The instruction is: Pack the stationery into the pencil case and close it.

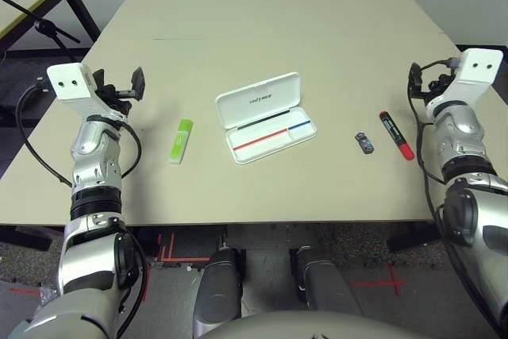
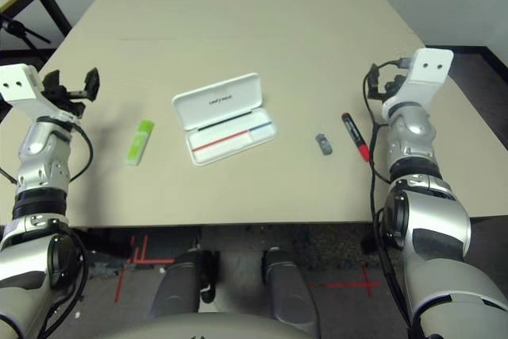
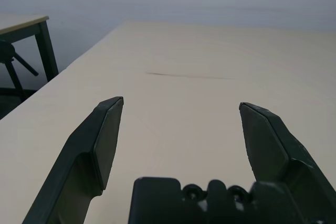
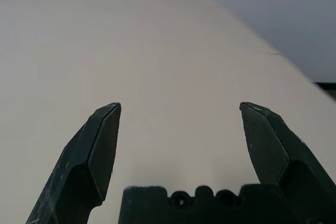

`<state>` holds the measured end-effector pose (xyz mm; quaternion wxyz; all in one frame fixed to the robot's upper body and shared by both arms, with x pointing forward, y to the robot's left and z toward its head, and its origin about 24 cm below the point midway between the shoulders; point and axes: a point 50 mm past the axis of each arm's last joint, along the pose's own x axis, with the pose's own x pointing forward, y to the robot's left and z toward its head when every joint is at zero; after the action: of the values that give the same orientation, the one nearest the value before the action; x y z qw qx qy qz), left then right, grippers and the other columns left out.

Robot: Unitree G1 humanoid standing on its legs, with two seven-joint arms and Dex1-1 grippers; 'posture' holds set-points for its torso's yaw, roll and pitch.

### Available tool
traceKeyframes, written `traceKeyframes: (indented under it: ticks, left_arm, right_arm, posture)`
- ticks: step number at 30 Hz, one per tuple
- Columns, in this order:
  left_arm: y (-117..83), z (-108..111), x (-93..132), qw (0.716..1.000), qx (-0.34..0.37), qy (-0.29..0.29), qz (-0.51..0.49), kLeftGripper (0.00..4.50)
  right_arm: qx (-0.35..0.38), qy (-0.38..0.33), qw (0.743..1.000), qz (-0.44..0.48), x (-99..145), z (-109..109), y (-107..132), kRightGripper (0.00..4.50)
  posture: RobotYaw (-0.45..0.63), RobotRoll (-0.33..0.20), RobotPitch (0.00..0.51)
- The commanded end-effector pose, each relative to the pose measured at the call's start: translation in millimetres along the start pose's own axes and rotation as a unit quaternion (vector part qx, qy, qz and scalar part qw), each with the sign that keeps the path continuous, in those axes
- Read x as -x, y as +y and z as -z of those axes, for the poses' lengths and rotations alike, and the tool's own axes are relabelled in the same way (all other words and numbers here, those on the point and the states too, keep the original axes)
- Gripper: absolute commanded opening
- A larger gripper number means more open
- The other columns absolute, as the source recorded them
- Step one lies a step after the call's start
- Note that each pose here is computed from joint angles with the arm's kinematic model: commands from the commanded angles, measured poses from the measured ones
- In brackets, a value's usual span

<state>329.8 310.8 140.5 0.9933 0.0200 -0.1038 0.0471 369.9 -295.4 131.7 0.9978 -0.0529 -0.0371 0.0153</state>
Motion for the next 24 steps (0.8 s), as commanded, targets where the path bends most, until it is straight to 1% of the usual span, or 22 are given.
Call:
traceKeyframes:
  ticks: [1,4,9,14,18,24]
  left_arm:
    - [3.1,-5.2,4.5,1.000,-0.008,0.009,0.021,4.45]
    - [0.0,-7.4,7.9,0.998,-0.016,0.021,0.054,4.45]
    - [-7.9,-14.4,13.5,0.993,-0.020,0.039,0.110,4.45]
    - [-28.6,-23.0,22.3,0.977,-0.022,0.064,0.200,4.45]
    - [-46.1,-30.0,32.8,0.959,-0.024,0.079,0.272,4.45]
    - [-69.0,-37.3,54.7,0.914,-0.038,0.125,0.384,4.45]
  right_arm:
    - [0.042,0.017,0.994,-0.104,2.0,-7.2,4.3,4.50]
    - [0.079,0.037,0.980,-0.181,4.7,-12.0,8.3,4.50]
    - [0.093,0.058,0.952,-0.287,10.4,-21.1,17.5,4.50]
    - [0.096,0.096,0.915,-0.380,21.6,-21.5,30.3,4.50]
    - [0.094,0.118,0.898,-0.414,27.7,-21.0,36.4,4.50]
    - [0.100,0.127,0.893,-0.421,28.8,-23.1,38.1,4.50]
  posture:
    - [0.04,0.000,0.113]
    - [0.03,0.000,0.113]
    - [0.03,0.000,0.118]
    - [0.04,0.000,0.123]
    - [0.05,0.000,0.124]
    - [0.05,0.000,0.120]
